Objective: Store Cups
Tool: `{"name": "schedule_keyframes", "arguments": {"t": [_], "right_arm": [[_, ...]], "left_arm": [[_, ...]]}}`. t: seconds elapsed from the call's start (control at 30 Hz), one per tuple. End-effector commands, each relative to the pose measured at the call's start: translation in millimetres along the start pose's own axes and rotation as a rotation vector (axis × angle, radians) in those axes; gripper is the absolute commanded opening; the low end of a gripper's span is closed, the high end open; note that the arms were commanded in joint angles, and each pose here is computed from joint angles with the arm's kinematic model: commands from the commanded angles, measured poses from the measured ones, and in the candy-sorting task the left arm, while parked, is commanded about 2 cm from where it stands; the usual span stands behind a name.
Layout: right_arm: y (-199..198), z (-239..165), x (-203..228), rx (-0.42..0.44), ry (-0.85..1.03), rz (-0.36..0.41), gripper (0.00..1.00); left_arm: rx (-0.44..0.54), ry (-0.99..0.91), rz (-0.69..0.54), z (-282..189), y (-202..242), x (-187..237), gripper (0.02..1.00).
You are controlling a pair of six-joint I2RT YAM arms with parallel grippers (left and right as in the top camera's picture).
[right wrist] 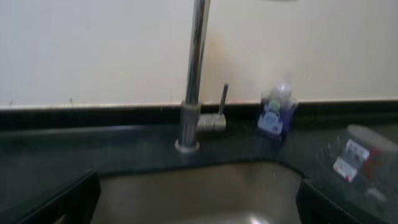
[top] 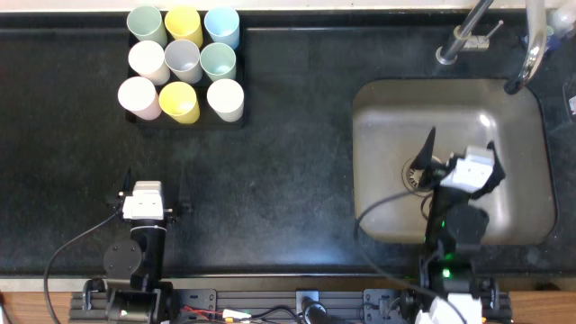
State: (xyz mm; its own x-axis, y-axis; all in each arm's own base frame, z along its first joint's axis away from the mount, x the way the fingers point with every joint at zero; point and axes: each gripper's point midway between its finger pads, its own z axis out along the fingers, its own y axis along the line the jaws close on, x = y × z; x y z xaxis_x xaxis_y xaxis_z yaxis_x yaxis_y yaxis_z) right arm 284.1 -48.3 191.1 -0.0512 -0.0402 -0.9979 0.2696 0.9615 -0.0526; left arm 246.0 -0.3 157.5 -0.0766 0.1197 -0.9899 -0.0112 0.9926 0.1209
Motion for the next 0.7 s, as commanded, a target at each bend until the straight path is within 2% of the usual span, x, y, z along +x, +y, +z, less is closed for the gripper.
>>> {"name": "schedule_keyframes", "arguments": {"t": [0.03,0.23,0.53,0.7], "right_arm": [[-5.4,-18.4,17.4,0.006,-0.018,0.001,0.998],[-7.4,-33.4,45.3,-0.002,0.08,-0.025,0.998],[-10.3,-41.8,14.9,0.001,-0.053,0.011,0.998],[-10.5,-41.8,14.6,0.002,-0.054,0.011,1.0]], "left_arm": [[-0.011,-0.002,0.021,-0.3,2.3,-0.1,0.998],[-0.011,-0.002,0.021,-0.3,2.3,-0.1,0.998],[-0.011,-0.002,0.021,-0.3,2.3,-0.1,0.998],[-0.011,-0.002,0.021,-0.3,2.3,-0.1,0.998]]}}
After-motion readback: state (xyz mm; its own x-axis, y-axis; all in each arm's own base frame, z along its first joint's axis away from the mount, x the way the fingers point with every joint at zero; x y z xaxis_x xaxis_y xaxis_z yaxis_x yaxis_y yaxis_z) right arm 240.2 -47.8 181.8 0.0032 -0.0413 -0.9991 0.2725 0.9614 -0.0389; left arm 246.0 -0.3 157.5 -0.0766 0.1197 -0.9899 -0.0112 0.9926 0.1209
